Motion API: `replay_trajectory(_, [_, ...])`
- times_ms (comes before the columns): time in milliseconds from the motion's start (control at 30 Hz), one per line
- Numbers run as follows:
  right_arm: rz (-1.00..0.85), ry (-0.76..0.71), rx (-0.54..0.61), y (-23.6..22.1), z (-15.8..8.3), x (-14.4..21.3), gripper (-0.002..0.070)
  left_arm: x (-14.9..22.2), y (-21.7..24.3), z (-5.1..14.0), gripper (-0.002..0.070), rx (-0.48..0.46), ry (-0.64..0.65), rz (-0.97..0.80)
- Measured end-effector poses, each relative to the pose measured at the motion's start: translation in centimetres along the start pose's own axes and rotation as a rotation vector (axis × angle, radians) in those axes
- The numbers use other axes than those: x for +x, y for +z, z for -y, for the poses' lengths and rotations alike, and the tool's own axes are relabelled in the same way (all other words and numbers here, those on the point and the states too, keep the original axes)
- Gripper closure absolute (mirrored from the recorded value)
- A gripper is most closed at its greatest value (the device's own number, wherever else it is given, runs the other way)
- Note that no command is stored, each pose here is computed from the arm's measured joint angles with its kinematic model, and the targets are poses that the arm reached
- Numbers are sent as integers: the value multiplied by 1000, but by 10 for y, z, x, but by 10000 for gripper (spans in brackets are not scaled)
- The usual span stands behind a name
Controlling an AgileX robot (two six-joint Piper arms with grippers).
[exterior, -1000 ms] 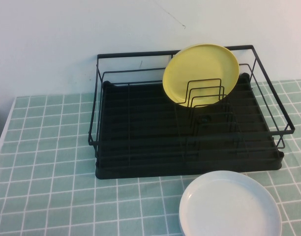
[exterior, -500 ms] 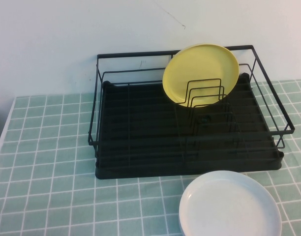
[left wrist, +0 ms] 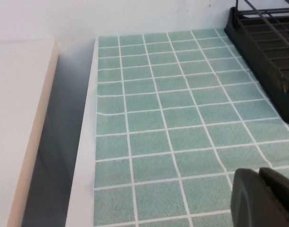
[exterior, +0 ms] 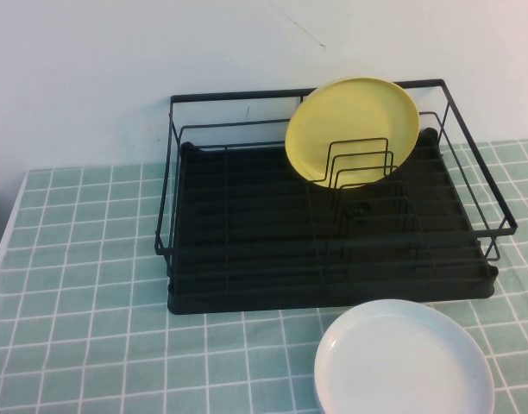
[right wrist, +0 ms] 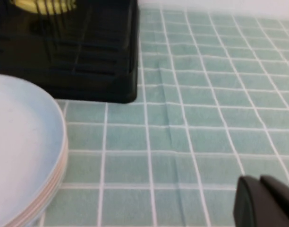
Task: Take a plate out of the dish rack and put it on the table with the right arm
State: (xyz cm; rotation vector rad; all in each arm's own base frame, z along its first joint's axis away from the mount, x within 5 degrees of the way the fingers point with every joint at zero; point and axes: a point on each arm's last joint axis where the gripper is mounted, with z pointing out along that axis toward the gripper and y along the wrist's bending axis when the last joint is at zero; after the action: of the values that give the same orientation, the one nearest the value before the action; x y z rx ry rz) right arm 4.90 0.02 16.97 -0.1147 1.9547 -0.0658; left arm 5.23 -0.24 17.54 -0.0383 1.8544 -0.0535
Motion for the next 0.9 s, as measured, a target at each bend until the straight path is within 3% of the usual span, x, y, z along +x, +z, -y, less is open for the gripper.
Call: replay_trajectory(900, [43, 51, -20, 2, -2, -1, 678, 0, 0, 0, 678, 0, 2, 0])
